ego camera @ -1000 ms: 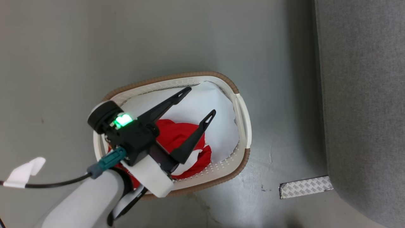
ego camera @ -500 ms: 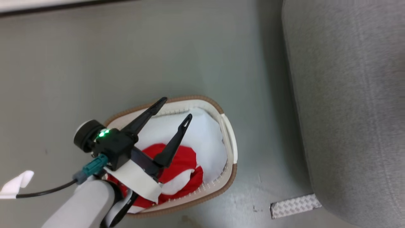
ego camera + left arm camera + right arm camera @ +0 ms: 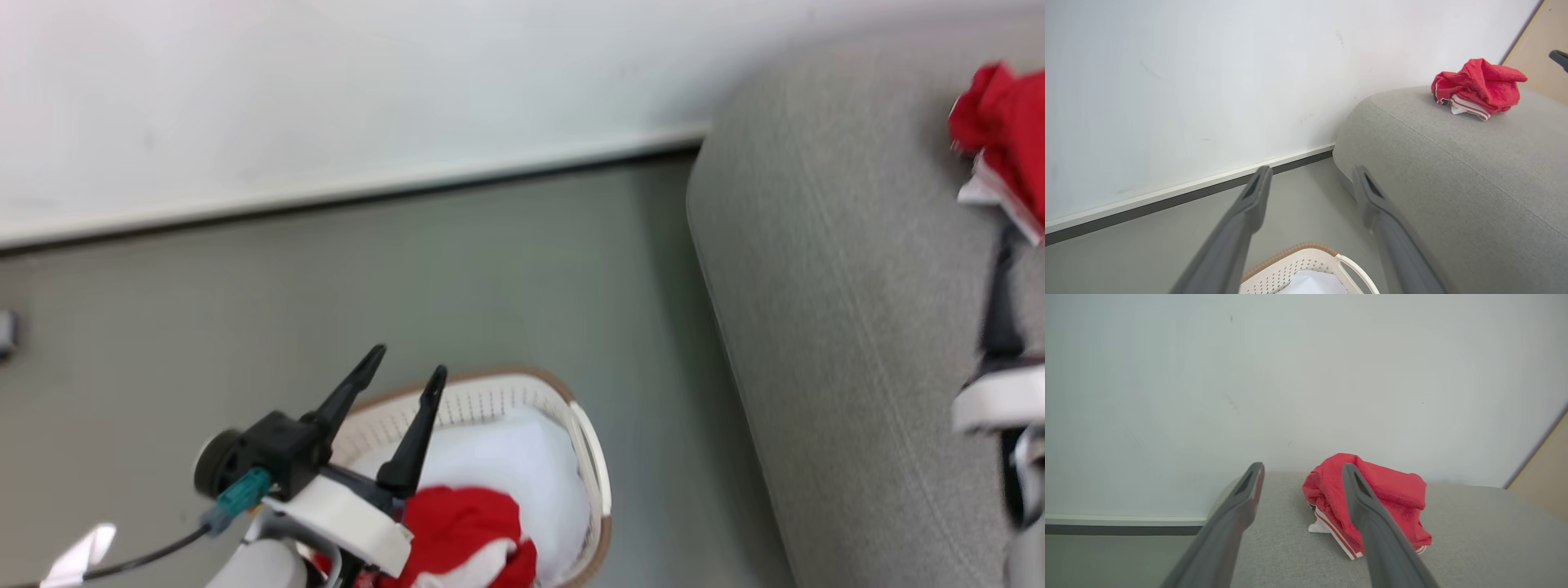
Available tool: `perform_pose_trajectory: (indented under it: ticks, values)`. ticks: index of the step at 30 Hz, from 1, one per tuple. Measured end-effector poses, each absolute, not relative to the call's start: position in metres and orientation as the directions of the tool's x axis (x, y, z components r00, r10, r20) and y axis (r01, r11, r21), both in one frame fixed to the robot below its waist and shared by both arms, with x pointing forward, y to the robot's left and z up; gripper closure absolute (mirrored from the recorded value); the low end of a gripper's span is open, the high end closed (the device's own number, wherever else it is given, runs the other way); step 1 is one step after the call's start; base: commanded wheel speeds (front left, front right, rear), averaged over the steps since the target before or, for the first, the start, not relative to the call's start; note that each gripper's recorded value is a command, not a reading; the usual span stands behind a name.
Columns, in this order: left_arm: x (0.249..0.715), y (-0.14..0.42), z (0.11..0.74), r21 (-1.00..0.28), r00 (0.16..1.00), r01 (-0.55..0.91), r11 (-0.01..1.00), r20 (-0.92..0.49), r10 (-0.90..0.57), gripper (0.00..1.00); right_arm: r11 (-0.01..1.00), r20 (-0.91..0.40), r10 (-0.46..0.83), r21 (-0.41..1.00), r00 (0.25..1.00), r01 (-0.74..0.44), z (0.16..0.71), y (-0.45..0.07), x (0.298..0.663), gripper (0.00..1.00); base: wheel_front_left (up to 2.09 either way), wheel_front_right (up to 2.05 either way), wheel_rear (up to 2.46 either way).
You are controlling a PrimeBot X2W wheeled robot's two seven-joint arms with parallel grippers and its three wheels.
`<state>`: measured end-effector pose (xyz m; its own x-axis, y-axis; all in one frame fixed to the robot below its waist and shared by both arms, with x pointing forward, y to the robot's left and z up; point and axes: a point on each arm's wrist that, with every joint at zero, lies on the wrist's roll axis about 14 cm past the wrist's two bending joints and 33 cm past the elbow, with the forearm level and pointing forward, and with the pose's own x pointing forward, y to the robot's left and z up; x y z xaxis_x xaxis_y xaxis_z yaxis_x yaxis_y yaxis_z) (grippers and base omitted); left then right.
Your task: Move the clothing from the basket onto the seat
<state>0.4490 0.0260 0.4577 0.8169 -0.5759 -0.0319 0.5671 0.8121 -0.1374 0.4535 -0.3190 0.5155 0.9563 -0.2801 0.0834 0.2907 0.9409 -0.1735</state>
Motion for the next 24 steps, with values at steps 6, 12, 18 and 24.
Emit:
perform_pose_trajectory:
  ticks: [6, 12, 18, 24]
  values:
    - [0.437, 0.058, 0.496, -0.136, 0.898, 0.44, 0.887, 0.047, -0.438, 0.0, 0.978, 0.151, -0.158, -0.115, 0.976, 0.176, 0.538, -0.27, 0.427, 0.0, 0.0, 0.0, 0.0]
    - [0.414, 0.094, 0.511, -0.127, 0.949, 0.314, 0.941, 0.082, -0.306, 0.0, 0.996, 0.19, -0.066, -0.05, 0.98, 0.076, 0.547, -0.232, 0.402, 0.0, 0.0, 0.0, 0.0]
    - [0.386, 0.127, 0.511, -0.116, 0.977, 0.205, 0.972, 0.084, -0.196, 0.0, 1.0, 0.175, -0.003, 0.023, 0.985, -0.001, 0.539, -0.204, 0.379, 0.0, 0.0, 0.0, 0.0]
    - [0.371, 0.154, 0.515, -0.108, 0.989, 0.12, 0.987, 0.103, -0.109, 0.0, 0.996, 0.128, 0.064, 0.047, 0.99, -0.07, 0.521, -0.179, 0.364, 0.0, 0.0, 0.0, 0.0]
